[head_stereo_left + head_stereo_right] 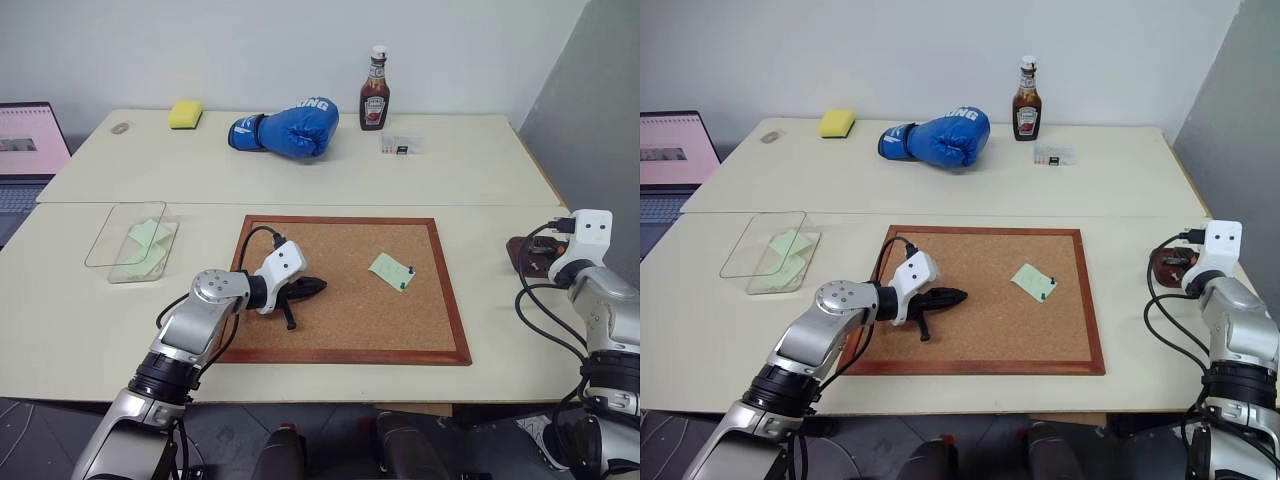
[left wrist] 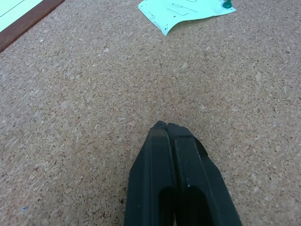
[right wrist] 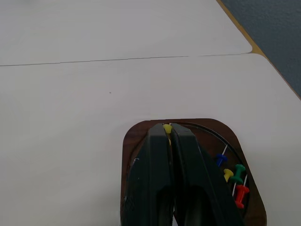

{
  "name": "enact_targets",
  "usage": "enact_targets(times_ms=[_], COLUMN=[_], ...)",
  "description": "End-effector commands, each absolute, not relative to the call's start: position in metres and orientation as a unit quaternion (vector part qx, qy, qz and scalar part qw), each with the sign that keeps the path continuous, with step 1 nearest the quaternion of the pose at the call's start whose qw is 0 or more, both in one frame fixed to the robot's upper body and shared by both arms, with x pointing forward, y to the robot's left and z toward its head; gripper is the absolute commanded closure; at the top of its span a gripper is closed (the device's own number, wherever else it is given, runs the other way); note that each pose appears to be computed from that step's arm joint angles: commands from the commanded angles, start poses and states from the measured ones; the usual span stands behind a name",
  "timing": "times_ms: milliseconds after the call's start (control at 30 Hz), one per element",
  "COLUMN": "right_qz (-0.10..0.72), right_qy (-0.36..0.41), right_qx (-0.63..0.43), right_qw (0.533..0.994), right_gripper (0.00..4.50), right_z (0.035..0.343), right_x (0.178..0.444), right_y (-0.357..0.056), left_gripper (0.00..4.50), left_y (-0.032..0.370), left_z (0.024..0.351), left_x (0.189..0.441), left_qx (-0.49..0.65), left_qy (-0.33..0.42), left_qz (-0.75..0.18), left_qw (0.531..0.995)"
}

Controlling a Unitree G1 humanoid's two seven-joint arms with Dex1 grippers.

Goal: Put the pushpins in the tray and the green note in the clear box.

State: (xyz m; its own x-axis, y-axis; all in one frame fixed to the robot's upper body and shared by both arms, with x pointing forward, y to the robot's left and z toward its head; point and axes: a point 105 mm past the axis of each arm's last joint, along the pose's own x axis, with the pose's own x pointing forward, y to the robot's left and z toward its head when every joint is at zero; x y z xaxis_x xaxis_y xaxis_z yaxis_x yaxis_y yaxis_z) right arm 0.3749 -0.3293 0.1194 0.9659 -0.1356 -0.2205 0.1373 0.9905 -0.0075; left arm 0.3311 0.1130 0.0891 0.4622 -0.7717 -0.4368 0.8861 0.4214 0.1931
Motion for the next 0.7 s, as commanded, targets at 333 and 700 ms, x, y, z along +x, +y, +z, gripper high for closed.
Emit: enact_targets(times_ms=[333,700], right_qz=[-0.079,-0.068], right_qy=[0.085,0.059], right_qx=[-0.014,-0.056], right_qw=[0.993,0.994], right_gripper=[3.29,0.88], right_z=[0.126,0.14], right_x=[0.382,0.382], right_y=[-0.339,-0.334], left_gripper=[4.5,4.5], left_y=[0.12,0.118], left_z=[0.079,0.081], left_x=[0.327,0.329], left_qx=[0.208,0.208], left_qy=[0.164,0.162], left_qz=[-0.488,-0.489], left_qw=[0.832,0.831])
